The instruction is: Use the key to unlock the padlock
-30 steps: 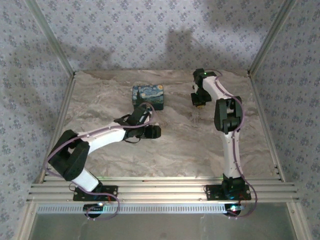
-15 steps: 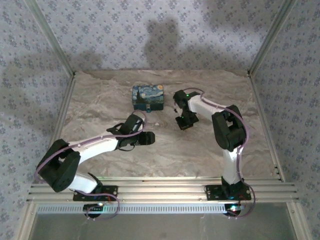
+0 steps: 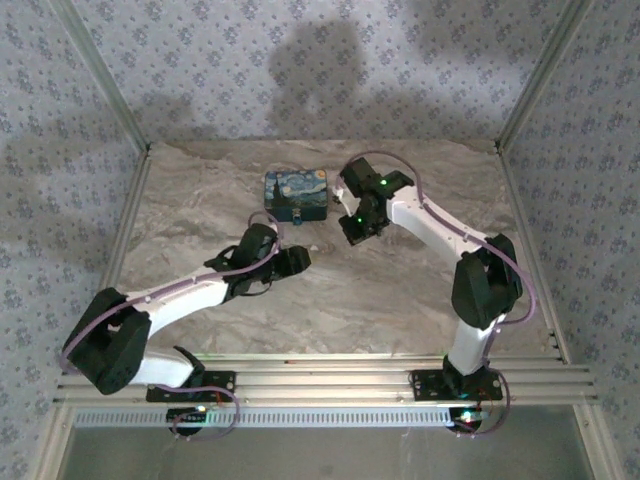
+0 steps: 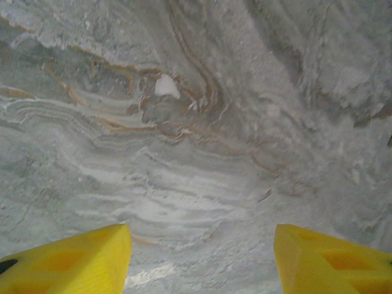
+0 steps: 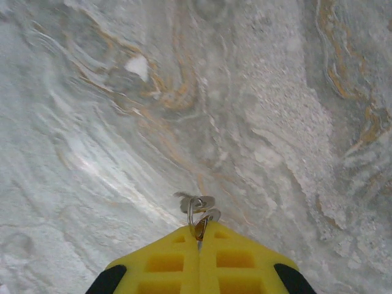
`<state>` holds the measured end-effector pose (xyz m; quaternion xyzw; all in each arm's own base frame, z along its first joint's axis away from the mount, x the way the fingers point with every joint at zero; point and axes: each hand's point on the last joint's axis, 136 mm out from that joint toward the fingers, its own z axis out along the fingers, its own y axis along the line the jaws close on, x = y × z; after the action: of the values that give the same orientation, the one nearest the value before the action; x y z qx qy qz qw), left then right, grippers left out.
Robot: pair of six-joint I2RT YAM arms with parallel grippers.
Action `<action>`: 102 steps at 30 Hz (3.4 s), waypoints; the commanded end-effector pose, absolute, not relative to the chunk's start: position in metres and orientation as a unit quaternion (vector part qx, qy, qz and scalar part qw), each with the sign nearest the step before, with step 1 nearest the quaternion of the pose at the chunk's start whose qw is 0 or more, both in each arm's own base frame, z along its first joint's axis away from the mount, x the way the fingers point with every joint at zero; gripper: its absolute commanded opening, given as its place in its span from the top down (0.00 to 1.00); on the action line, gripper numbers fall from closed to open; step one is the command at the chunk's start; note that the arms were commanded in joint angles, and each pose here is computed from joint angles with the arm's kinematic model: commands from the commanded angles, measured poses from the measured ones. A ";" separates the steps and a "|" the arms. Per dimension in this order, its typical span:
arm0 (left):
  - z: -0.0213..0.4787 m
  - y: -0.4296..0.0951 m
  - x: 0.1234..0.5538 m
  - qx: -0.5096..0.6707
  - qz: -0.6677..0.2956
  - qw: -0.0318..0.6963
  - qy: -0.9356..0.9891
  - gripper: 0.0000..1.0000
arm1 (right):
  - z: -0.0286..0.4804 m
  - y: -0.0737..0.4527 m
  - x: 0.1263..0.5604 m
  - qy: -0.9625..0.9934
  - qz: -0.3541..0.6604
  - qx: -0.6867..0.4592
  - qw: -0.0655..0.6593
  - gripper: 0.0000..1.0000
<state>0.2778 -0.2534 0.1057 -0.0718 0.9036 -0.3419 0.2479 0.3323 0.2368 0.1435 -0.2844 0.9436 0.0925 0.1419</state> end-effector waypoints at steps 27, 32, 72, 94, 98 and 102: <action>0.151 -0.312 0.313 -0.355 -0.525 0.146 0.760 0.45 | 0.161 0.283 0.318 0.930 0.272 -0.181 0.171 1.00; 0.147 -0.308 0.315 -0.381 -0.527 0.145 0.746 0.41 | 0.160 0.288 0.315 0.924 0.296 -0.170 0.171 1.00; 0.142 -0.338 0.330 -0.344 -0.608 0.094 0.709 1.00 | 0.158 0.285 0.279 0.904 0.337 -0.203 0.167 1.00; 0.221 -0.334 0.303 0.144 -0.516 0.256 0.804 1.00 | 0.240 0.211 0.278 0.876 0.389 -0.107 0.264 0.56; 0.235 -0.332 0.299 0.195 -0.505 0.293 0.788 1.00 | 0.242 0.224 0.273 0.859 0.429 -0.103 0.258 0.56; 0.249 -0.335 0.295 0.229 -0.513 0.307 0.768 1.00 | 0.236 0.239 0.265 0.846 0.452 -0.114 0.257 0.59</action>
<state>0.3038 -0.3326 0.2291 0.1651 0.7929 -0.5119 0.2863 0.2715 0.2244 0.2237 -0.1079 0.8692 0.4108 0.2532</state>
